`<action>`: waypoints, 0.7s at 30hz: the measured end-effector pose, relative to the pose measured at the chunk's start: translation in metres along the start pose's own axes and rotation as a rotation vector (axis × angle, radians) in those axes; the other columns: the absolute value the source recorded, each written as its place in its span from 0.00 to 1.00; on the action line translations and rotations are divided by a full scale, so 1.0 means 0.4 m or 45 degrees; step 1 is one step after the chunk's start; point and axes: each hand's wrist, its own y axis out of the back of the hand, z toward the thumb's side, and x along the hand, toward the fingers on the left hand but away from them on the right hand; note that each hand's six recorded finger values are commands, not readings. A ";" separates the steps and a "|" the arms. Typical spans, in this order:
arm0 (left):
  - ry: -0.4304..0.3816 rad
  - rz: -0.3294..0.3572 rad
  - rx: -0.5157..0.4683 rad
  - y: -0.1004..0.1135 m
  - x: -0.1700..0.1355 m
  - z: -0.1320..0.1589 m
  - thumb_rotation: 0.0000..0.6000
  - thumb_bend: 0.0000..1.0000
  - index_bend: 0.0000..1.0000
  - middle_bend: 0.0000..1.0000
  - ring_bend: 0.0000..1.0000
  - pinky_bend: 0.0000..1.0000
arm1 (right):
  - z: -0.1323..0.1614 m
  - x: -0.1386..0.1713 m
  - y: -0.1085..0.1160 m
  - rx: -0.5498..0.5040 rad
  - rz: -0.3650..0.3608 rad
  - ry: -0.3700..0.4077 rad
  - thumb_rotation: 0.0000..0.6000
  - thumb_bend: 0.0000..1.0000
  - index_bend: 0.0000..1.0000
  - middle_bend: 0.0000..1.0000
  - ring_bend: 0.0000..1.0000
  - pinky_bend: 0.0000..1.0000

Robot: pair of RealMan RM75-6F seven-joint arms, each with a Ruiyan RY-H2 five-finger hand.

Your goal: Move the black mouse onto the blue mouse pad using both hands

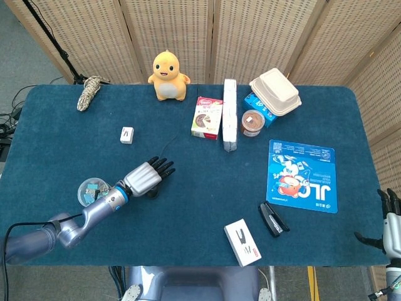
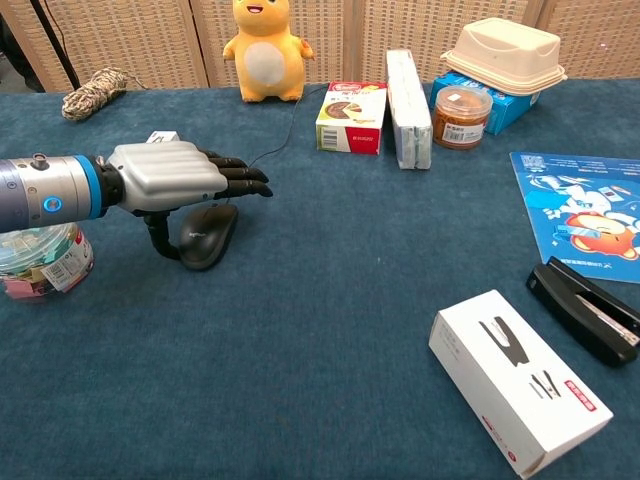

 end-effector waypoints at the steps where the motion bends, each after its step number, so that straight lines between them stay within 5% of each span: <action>1: -0.001 -0.004 0.004 -0.002 0.000 0.000 1.00 0.04 0.25 0.19 0.20 0.28 | 0.000 0.000 0.000 0.000 0.000 0.000 1.00 0.00 0.00 0.00 0.00 0.00; 9: 0.011 -0.011 0.009 -0.012 0.001 -0.004 1.00 0.08 0.49 0.45 0.40 0.39 | 0.000 0.001 0.000 0.000 0.003 0.003 1.00 0.00 0.00 0.00 0.00 0.00; 21: 0.034 0.073 0.012 0.032 0.013 -0.014 1.00 0.09 0.52 0.47 0.43 0.41 | 0.000 0.000 -0.002 0.000 0.008 0.002 1.00 0.00 0.00 0.00 0.00 0.00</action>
